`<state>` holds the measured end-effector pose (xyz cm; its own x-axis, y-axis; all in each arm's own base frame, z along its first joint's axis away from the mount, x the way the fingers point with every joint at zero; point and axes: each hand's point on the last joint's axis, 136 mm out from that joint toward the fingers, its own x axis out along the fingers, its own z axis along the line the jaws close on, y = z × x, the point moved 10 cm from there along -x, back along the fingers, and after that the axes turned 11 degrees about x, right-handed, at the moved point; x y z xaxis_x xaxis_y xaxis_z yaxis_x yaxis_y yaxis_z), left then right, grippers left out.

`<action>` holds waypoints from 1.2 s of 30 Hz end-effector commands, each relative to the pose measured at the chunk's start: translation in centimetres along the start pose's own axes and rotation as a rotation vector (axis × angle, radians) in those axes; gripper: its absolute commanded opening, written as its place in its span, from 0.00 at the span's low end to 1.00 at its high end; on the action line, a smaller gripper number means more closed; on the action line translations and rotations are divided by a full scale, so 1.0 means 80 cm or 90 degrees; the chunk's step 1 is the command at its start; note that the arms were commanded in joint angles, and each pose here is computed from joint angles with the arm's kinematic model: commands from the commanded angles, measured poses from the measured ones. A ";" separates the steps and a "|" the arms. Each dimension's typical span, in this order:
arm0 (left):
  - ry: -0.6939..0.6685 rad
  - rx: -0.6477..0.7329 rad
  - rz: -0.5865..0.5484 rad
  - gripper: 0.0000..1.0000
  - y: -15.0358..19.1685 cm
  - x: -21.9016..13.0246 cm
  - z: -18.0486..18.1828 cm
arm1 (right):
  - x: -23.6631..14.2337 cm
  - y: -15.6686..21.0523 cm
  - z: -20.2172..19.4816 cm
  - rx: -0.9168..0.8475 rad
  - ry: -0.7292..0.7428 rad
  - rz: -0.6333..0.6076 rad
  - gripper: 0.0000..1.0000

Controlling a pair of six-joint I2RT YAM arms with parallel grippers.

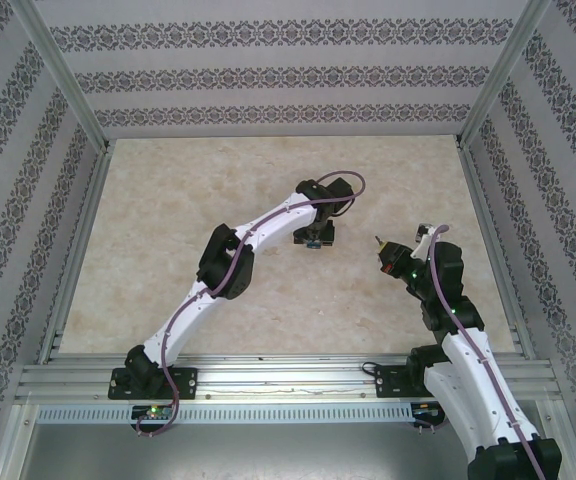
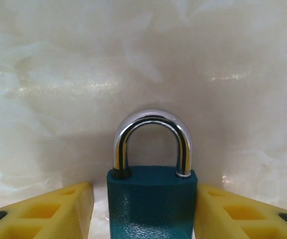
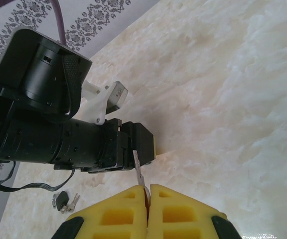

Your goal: Unlock with the key

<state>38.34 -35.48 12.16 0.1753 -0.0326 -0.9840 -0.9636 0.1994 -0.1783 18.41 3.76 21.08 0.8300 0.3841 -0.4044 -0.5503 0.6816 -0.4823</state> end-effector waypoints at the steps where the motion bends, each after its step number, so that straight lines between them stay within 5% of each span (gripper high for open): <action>1: -0.022 0.003 0.033 0.53 0.010 0.024 -0.005 | 0.002 0.002 -0.005 0.008 -0.004 0.004 0.00; 5: -0.013 0.002 0.032 0.46 0.005 0.032 -0.008 | 0.001 0.002 -0.005 0.010 -0.004 0.004 0.00; 11: 0.006 -0.010 0.073 0.21 0.008 0.056 -0.002 | 0.002 0.003 -0.008 0.017 0.000 0.003 0.00; 16: 0.016 -0.003 0.072 0.15 0.007 0.045 -0.001 | 0.004 0.002 -0.008 0.017 0.000 0.004 0.00; 36: 0.257 -0.108 -0.168 0.14 -0.025 -0.173 0.098 | 0.007 -0.007 0.012 0.009 -0.039 0.016 0.00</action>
<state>39.03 -28.27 24.32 0.2997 -0.3491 -0.8879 -0.9441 0.0252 -0.3286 18.85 3.97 20.17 0.8037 0.4165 -0.4249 -0.5854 0.6815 -0.4392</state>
